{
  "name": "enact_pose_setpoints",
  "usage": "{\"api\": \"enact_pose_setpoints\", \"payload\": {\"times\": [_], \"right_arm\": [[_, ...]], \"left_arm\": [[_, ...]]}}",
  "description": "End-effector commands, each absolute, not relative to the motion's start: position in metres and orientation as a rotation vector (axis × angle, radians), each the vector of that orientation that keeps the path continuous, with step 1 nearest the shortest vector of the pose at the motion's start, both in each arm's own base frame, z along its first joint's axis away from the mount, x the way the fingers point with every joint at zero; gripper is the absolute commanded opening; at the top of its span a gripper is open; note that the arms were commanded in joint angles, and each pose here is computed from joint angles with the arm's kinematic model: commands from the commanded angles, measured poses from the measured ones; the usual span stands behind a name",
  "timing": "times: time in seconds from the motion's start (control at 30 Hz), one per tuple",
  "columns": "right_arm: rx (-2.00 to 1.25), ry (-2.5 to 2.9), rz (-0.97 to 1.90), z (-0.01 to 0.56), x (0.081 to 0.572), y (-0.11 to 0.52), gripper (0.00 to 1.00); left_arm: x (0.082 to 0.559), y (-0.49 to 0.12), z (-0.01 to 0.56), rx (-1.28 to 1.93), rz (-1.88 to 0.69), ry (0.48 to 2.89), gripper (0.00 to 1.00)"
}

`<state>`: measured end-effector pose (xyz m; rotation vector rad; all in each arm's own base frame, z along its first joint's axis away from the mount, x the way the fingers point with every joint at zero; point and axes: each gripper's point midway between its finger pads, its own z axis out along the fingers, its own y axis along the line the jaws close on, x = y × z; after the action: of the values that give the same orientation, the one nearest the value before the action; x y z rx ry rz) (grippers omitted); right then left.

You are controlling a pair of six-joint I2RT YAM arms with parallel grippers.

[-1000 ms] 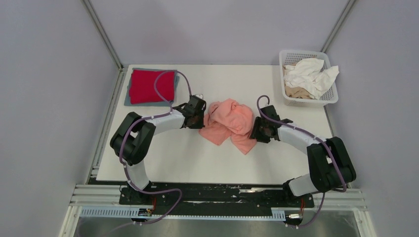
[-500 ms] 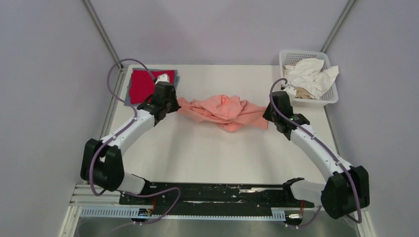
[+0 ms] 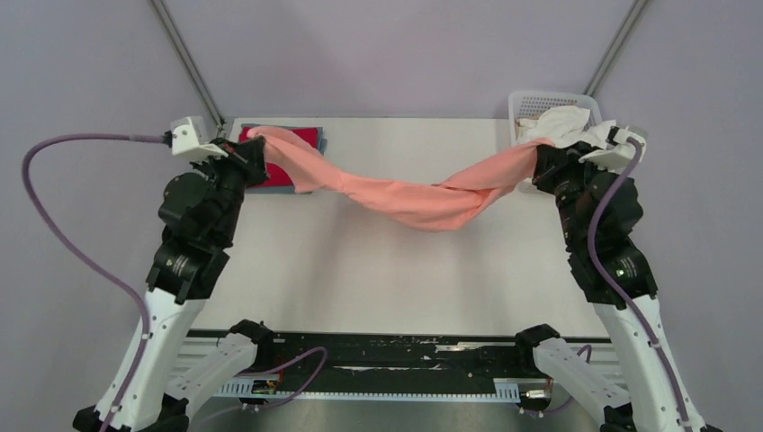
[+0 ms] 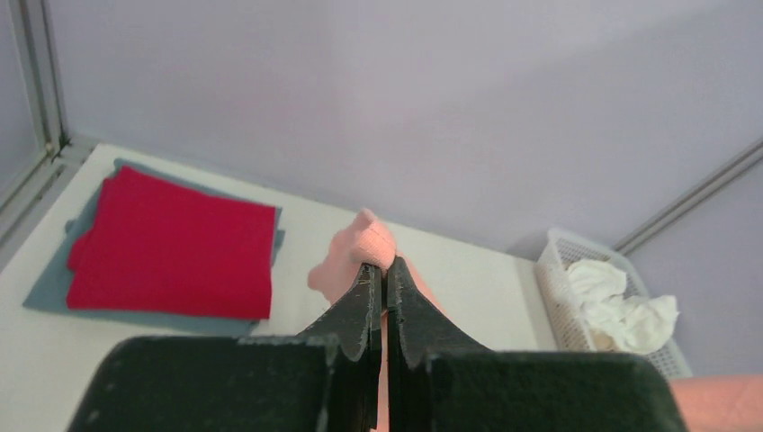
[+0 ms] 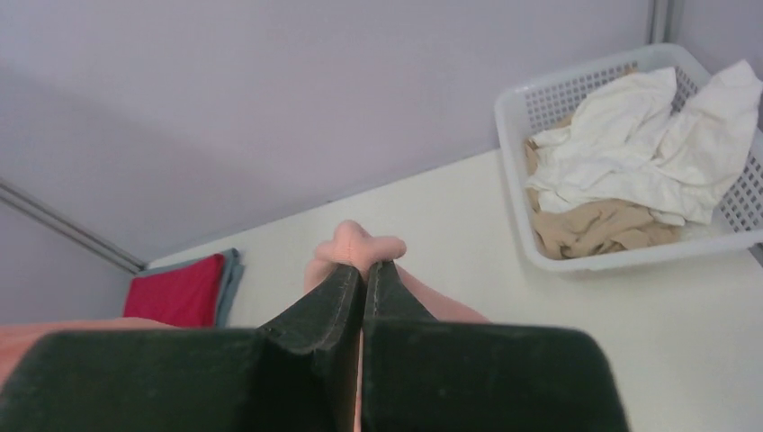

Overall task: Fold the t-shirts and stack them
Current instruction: Flatten out the tshirt

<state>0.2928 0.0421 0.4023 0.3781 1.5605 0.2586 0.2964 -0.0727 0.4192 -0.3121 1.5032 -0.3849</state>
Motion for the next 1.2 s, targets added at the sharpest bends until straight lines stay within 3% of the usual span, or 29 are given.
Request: {"api": "enact_pose_setpoints", "payload": {"times": [0.0,0.33,0.73,0.87,1.03,1.17], "right_arm": [[0.325,1.377,0.363,0.473,0.260,0.042,0.00],[0.383,1.269,0.306,0.517,0.245,0.020,0.00],[0.390,1.414,0.073,0.502,0.348,0.022,0.00],[0.413,1.399,0.035,0.507,0.342,0.011,0.00],[0.441,1.455,-0.019,0.468,0.326,-0.004,0.00],[0.445,1.718,-0.052,0.387,0.315,-0.004,0.00]], "left_arm": [[0.260,-0.061,0.488,-0.263,-0.430,1.324,0.00],[0.243,-0.039,0.532,-0.295,-0.365,1.214,0.00],[0.372,-0.075,0.525,-0.256,-0.270,1.436,0.00],[0.369,-0.074,0.538,-0.252,-0.282,1.418,0.00],[0.352,-0.053,0.483,-0.328,-0.218,1.463,0.00],[0.331,-0.035,0.401,-0.431,-0.137,1.617,0.00]]}}
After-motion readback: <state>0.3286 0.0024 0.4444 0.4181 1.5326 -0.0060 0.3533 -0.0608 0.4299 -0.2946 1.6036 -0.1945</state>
